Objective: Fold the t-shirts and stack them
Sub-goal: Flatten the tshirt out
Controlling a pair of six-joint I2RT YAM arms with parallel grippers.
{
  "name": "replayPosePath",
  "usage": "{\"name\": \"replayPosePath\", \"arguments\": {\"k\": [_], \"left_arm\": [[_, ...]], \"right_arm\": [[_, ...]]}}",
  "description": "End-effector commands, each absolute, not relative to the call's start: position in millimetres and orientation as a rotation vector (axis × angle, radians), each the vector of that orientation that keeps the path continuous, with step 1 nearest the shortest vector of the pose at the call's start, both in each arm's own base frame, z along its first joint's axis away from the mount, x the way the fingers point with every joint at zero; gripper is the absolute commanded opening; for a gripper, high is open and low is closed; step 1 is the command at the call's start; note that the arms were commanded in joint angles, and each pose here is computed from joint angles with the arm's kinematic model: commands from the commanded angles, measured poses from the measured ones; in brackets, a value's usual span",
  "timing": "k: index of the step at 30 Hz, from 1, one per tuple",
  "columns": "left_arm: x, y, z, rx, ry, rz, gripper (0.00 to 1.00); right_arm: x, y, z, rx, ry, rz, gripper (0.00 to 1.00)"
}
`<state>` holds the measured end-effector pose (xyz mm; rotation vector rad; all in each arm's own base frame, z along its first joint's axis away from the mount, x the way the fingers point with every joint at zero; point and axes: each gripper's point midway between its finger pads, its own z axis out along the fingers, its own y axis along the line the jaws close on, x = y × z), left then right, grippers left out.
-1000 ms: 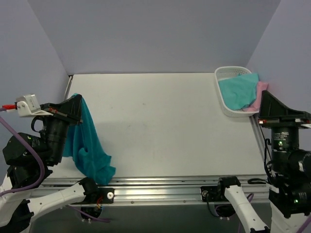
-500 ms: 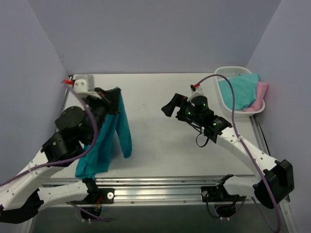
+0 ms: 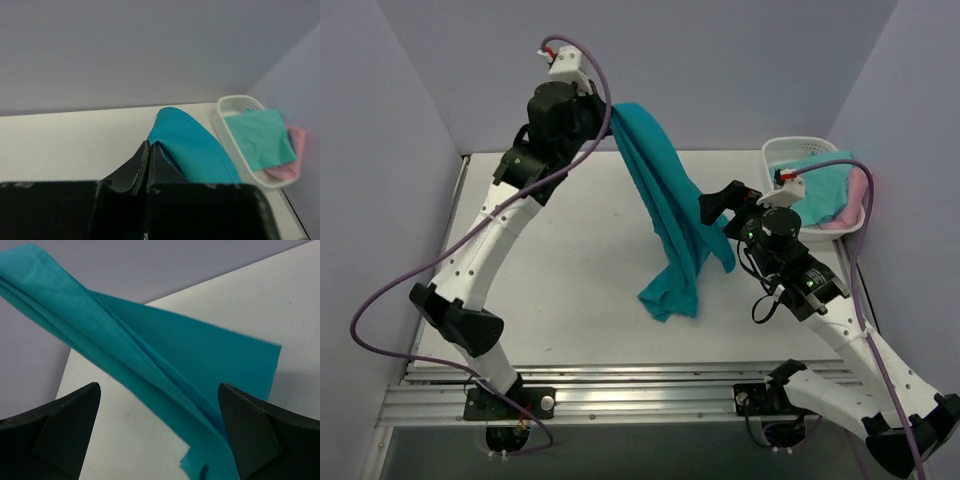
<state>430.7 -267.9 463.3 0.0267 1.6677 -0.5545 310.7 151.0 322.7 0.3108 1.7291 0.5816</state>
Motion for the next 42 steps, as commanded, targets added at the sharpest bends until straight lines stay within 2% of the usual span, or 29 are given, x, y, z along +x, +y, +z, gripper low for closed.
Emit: {"name": "replayPosePath", "arguments": {"k": [1, 5, 8, 16, 21, 25, 26, 27, 29, 31, 36, 42], "left_arm": [[474.3, -243.7, 420.9, -0.058, 1.753, -0.583, 0.02], [525.3, -242.5, 331.9, -0.119, 1.874, -0.555, 0.02], [548.8, -243.7, 290.2, -0.144, 1.935, -0.536, 0.02], [569.3, -254.2, 217.2, -0.16, 2.04, -0.522, 0.02], [574.9, -244.8, 179.3, -0.181, 2.096, -0.443, 0.02], [571.5, -238.2, 169.0, -0.2, 2.09, -0.433, 0.02], [569.4, -236.3, 171.8, -0.203, 2.082, -0.436, 0.02], [567.2, -234.4, 165.2, -0.206, 2.094, -0.435, 0.02], [566.0, -229.7, 164.3, -0.212, 2.098, -0.433, 0.02], [562.2, -225.1, 163.7, -0.217, 2.102, -0.434, 0.02], [554.9, -214.9, 166.2, -0.221, 2.086, -0.438, 0.02], [547.9, -207.8, 171.7, -0.211, 2.08, -0.432, 0.02]], "right_arm": [[308.8, 138.9, 327.1, 0.326, 1.711, 0.527, 1.0], [305.8, 150.1, 323.7, 0.292, 1.736, 0.574, 1.0], [304.2, 160.9, 313.2, 0.27, 1.769, 0.607, 1.0], [300.1, 212.9, 267.9, 0.189, 1.876, 0.677, 0.99], [289.8, 249.5, 208.9, 0.117, 2.021, 0.588, 1.0], [294.9, 243.9, 150.0, 0.177, 2.142, 0.46, 1.0], [309.6, 225.5, 140.4, 0.252, 2.147, 0.448, 1.0], [315.7, 235.6, 140.4, 0.265, 2.142, 0.605, 1.0], [319.3, 212.7, 97.5, 0.344, 2.215, 0.643, 1.0], [339.4, 180.8, 79.4, 0.439, 2.227, 0.572, 0.99], [372.1, 135.9, 63.8, 0.58, 2.198, 0.49, 0.99], [395.2, 154.8, 48.2, 0.593, 2.206, 0.57, 0.96]]}}
